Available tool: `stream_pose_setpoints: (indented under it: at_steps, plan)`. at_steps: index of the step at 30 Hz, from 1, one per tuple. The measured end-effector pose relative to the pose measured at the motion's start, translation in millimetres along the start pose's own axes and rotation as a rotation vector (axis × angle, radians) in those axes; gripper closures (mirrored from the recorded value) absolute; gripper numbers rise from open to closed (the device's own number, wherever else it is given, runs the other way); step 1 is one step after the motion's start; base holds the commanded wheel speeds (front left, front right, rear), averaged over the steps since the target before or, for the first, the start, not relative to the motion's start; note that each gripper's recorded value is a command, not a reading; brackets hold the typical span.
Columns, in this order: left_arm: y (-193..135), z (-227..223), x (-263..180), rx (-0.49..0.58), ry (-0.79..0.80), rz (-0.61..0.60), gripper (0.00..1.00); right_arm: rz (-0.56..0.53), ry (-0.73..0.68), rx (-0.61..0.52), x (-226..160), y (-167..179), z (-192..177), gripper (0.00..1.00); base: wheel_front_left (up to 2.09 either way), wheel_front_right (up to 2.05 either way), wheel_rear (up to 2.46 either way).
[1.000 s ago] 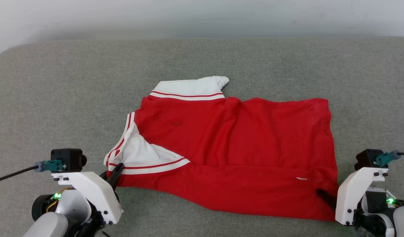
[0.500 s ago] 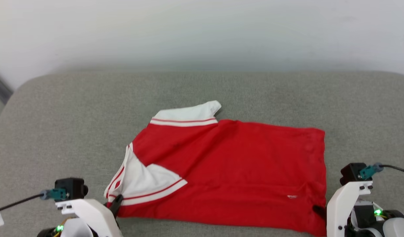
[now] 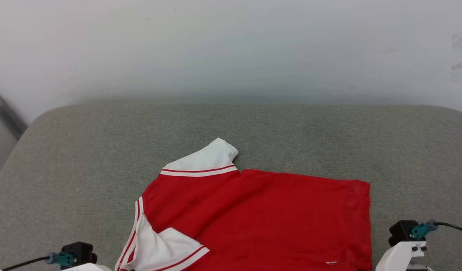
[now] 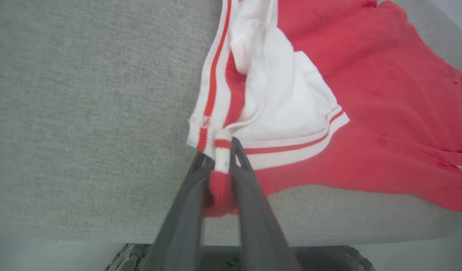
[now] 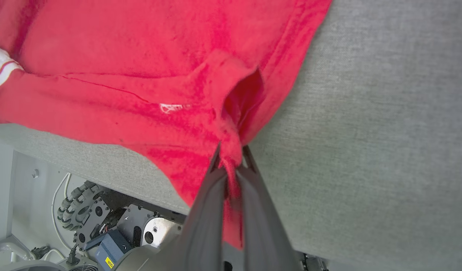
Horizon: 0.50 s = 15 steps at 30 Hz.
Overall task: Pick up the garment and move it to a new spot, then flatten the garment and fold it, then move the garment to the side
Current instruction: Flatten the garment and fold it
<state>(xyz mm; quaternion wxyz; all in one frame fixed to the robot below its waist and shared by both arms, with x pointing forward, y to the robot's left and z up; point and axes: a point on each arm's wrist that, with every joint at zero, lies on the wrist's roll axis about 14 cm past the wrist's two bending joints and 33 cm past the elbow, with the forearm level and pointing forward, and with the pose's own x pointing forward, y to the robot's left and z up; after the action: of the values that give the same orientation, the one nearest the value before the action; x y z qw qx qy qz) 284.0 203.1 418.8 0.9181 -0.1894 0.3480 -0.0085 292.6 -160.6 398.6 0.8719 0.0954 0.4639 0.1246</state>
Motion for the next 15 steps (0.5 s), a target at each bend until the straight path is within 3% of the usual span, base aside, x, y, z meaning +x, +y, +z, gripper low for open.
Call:
stream_pose_setpoints:
  at_steps: [1, 2, 6, 15]
  plan:
    - [-1, -5, 1, -0.001, 0.021, -0.006, 0.09, 0.001, -0.007, 0.006, 0, 0, -2, 0.00, 0.00, 0.00, 0.00]
    - [-2, -9, 3, -0.010, 0.034, -0.012, 0.00, 0.002, -0.020, 0.010, 1, 1, -2, 0.00, 0.00, 0.00, 0.00]
    - [-2, -2, 10, 0.001, -0.001, -0.010, 0.00, -0.010, -0.176, -0.023, -4, -1, 21, 0.00, 0.00, 0.00, 0.00]
    - [-34, 87, 19, 0.115, -0.345, -0.068, 0.00, -0.094, -0.685, -0.124, -45, -8, 93, 0.00, 0.00, 0.00, 0.00]
